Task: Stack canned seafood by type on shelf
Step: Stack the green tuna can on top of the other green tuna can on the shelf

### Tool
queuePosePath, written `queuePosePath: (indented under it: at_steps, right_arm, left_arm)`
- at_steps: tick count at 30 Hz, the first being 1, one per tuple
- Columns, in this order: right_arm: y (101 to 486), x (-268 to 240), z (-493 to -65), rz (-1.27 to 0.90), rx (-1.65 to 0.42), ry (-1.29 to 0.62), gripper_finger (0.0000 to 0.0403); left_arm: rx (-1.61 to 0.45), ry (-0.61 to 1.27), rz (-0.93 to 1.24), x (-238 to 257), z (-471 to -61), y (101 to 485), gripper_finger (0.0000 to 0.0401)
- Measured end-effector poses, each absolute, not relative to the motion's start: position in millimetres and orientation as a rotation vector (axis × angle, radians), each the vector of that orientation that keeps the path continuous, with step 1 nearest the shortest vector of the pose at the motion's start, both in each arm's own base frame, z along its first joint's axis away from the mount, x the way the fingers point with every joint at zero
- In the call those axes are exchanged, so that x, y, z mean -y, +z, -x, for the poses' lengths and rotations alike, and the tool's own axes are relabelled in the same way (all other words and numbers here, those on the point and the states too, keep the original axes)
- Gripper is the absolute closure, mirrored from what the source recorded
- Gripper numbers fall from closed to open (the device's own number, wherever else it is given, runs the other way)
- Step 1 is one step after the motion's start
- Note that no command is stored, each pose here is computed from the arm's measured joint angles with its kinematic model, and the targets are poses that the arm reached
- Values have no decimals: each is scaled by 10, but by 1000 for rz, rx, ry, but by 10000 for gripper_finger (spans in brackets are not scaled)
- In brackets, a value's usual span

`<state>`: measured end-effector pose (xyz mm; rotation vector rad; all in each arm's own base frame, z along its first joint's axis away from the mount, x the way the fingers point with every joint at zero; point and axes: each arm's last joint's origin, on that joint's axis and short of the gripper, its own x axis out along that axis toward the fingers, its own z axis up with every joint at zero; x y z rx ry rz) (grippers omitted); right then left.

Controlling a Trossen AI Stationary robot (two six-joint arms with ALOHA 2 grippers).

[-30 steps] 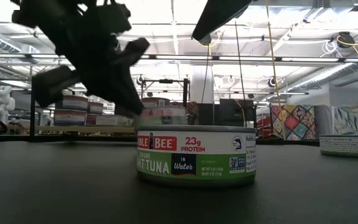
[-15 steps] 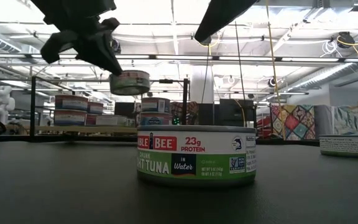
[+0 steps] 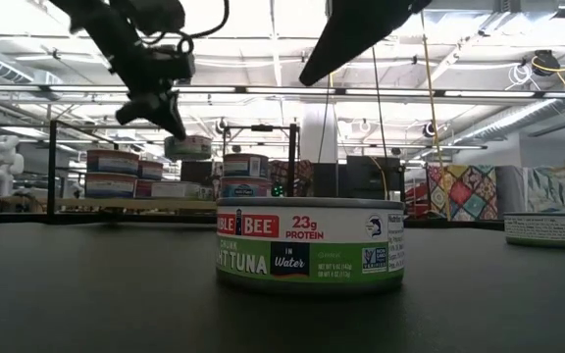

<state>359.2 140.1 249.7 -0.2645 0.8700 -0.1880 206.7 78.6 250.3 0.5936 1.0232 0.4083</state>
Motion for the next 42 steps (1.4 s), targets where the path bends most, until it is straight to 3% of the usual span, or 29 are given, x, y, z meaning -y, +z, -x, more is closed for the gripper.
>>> queuePosePath:
  at_steps: [9, 19, 42]
  right_arm:
    - [2457, -1002, -3224, 153, -677, -219, 403]
    - [2427, -726, -2892, 39, -536, -193, 403]
    - [2424, -723, -2876, 44, -541, -190, 403]
  left_arm:
    - [-1001, 478, -465, -1467, -1951, 2407, 401]
    - [-1056, 496, -414, -1875, -2083, 2181, 401]
    - [-1128, 440, -416, -1754, -2167, 2140, 401]
